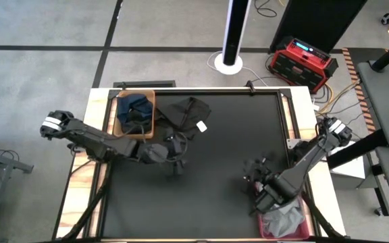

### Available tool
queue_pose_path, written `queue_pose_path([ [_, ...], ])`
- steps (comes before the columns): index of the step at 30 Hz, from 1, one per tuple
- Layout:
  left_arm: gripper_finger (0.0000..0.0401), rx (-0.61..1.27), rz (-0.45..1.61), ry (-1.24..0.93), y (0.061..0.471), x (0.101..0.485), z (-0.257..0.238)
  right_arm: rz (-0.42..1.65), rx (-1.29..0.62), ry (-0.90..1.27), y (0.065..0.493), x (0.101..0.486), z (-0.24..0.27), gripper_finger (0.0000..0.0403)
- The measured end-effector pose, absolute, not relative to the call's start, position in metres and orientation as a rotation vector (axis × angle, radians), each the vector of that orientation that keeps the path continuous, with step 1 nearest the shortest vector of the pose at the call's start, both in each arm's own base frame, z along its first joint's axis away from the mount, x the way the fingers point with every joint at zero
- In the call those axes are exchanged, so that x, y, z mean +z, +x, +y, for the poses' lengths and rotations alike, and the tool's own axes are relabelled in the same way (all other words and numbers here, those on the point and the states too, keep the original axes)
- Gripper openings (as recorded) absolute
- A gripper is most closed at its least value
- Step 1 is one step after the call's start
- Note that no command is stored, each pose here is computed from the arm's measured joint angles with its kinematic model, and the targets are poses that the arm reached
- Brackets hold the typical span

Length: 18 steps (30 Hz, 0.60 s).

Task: Sort towels by color in basket
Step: Put the black towel into the orange bin

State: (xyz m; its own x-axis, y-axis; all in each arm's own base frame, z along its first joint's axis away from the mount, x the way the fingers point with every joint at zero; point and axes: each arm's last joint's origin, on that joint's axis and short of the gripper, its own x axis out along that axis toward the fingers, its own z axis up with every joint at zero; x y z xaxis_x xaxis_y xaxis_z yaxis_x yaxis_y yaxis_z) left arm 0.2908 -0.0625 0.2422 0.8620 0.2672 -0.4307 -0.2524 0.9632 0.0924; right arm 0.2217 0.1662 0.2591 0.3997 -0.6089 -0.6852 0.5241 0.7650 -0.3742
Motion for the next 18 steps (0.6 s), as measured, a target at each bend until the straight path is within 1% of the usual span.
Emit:
queue_pose_path([
  [7, 0.0288, 0.303, 0.594, 0.117, 0.291, 0.229, -0.043, 0.894, -0.745, -0.081, 0.225, 0.267, 0.153, 0.0009],
  [14, 0.0288, 0.218, 0.742, 0.304, 0.302, 0.203, -0.024, 0.838, -0.733, -0.084, 0.22, 0.282, 0.144, 0.0009],
  [18, 0.0288, 0.298, 0.802, 0.262, 0.31, 0.192, 0.0, 0.817, -0.731, -0.072, 0.218, 0.287, 0.142, 0.0009],
])
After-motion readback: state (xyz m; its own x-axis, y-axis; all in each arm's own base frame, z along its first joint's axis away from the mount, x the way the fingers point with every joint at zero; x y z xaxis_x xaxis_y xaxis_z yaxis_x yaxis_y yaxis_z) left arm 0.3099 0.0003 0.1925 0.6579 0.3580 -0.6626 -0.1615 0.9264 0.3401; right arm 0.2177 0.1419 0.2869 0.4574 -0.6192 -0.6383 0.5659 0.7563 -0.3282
